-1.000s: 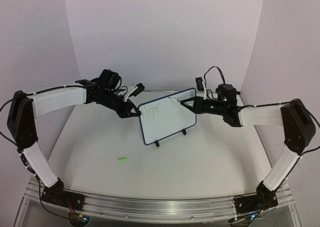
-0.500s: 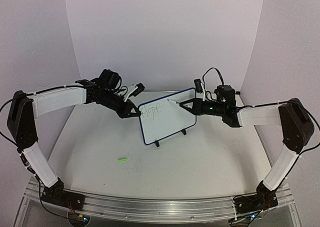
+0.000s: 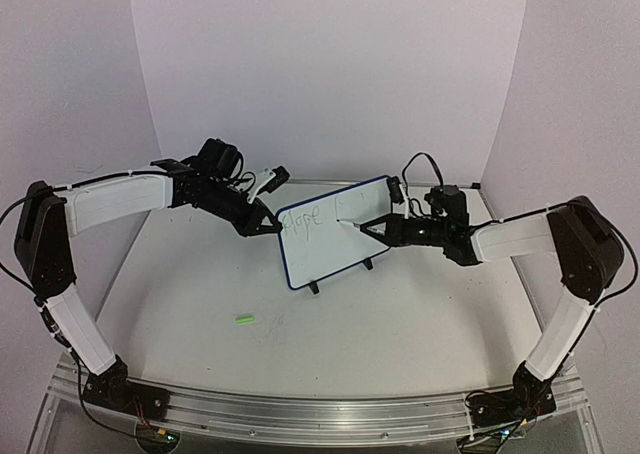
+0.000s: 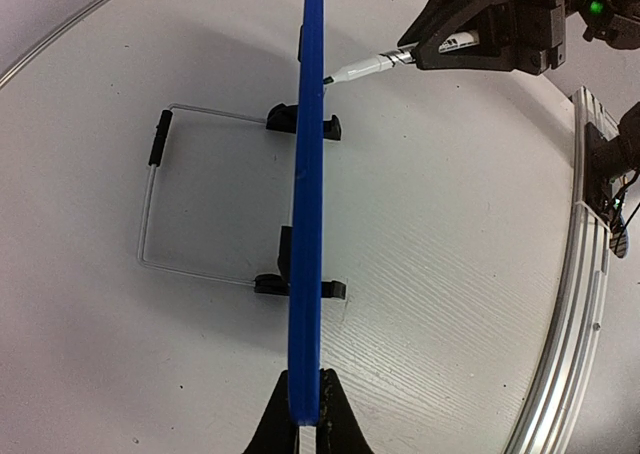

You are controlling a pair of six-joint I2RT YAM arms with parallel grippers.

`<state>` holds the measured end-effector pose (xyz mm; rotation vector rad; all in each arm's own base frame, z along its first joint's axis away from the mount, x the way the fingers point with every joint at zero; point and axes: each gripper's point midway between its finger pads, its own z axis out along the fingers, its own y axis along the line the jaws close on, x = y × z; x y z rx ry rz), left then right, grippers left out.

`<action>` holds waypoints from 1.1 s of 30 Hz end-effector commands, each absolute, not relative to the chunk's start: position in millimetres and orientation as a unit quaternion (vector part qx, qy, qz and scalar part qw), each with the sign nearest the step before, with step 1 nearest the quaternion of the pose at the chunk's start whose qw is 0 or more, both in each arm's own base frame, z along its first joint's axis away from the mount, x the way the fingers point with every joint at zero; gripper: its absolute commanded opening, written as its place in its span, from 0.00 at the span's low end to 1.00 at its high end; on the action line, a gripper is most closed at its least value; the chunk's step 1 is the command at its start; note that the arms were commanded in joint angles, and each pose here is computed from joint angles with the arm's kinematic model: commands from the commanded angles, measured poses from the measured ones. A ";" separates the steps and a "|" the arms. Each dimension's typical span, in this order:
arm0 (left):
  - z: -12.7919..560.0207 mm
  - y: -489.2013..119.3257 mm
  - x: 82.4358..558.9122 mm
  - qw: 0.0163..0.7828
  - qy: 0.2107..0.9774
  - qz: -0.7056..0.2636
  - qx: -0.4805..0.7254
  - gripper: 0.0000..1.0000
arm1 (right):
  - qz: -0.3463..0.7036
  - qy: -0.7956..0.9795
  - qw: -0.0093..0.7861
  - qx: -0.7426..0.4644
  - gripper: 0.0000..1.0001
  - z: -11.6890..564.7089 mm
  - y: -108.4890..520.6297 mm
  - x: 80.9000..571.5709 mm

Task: Write a sentence on the whiteboard
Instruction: Write on the whiteboard with the whiteboard marker without the cap.

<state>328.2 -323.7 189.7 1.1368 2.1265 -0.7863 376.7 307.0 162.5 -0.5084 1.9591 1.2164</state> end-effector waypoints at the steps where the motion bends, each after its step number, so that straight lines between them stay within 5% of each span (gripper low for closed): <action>1: 175.2 -320.7 328.8 0.281 0.810 -0.273 0.436 0.00 | 0.472 0.769 0.382 -0.197 0.00 154.0 306.1 380.0; 22: 173.2 -321.8 328.9 0.278 0.810 -0.275 0.436 0.00 | 0.519 0.713 0.414 -0.225 0.00 226.2 312.4 357.1; 33: 172.2 -321.6 328.9 0.277 0.811 -0.275 0.436 0.00 | 0.496 0.727 0.429 -0.205 0.00 218.9 312.9 378.5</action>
